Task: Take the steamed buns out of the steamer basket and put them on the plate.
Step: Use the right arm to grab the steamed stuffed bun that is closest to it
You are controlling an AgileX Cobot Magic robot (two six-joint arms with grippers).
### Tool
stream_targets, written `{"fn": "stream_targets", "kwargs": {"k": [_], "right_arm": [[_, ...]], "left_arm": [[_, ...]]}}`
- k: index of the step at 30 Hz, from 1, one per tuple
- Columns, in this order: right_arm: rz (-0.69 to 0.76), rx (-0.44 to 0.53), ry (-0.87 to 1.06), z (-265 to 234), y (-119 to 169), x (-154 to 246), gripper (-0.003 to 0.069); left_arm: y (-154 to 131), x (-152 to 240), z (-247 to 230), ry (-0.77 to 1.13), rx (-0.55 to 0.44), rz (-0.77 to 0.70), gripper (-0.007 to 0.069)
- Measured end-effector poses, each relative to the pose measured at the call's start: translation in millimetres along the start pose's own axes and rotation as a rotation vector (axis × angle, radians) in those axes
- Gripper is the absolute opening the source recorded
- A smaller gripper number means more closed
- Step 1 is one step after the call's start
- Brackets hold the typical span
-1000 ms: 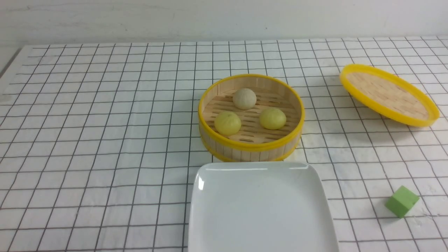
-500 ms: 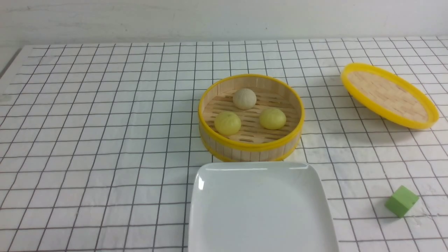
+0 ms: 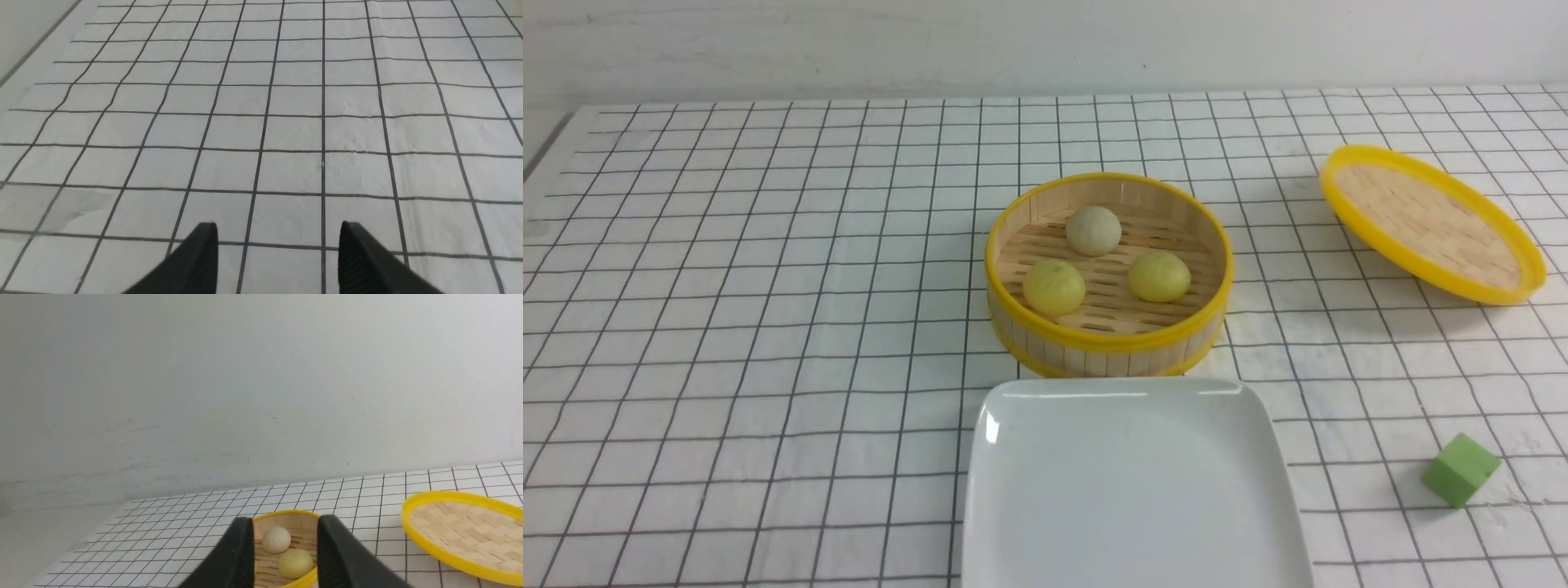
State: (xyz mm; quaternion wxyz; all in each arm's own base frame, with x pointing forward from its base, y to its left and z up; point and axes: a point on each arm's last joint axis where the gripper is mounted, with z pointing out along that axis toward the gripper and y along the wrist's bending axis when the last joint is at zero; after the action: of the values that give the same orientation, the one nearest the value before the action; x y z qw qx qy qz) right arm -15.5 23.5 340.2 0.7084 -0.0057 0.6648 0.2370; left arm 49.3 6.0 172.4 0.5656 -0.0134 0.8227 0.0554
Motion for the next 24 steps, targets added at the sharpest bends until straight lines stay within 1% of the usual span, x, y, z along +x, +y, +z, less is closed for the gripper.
{"fn": "stream_targets", "kwargs": {"k": [5, 9, 10, 11, 12, 15, 19, 20, 21, 24], "right_arm": [[0.012, -0.008, -0.001, 0, 1, 0, 0.024], [0.053, -0.04, 0.02, 0, 4, 2, 0.024], [0.055, -0.041, 0.022, 0, 4, 2, 0.024], [0.068, -0.052, 0.034, 0, 5, 3, 0.024], [0.071, -0.055, 0.037, 0, 5, 3, 0.024], [0.081, -0.064, 0.049, 0, 6, 4, 0.024], [0.087, -0.074, 0.083, -1, 7, 7, 0.024], [0.086, -0.076, 0.09, -1, 7, 8, 0.024], [0.075, -0.084, 0.112, -1, 8, 10, 0.024], [0.017, -0.114, 0.181, 0, 11, 14, 0.024]], "left_arm": [[1, -1, 0, -0.016, -0.007, 0.012, 0.0414], [-3, -9, -1, -0.101, 0.045, -0.148, 0.0414], [-4, -10, -1, -0.111, 0.048, -0.159, 0.0414], [-5, -15, -1, -0.159, 0.075, -0.263, 0.0414], [-5, -18, -2, -0.184, 0.083, -0.3, 0.0414], [-5, -25, -4, -0.263, 0.131, -0.51, 0.0414], [-5, -31, -5, -0.309, 0.177, -0.714, 0.0414], [-5, -31, -6, -0.31, 0.18, -0.725, 0.0414], [-5, -32, -6, -0.314, 0.2, -0.801, 0.0414], [-6, -34, -7, -0.319, 0.239, -0.944, 0.0412]]}}
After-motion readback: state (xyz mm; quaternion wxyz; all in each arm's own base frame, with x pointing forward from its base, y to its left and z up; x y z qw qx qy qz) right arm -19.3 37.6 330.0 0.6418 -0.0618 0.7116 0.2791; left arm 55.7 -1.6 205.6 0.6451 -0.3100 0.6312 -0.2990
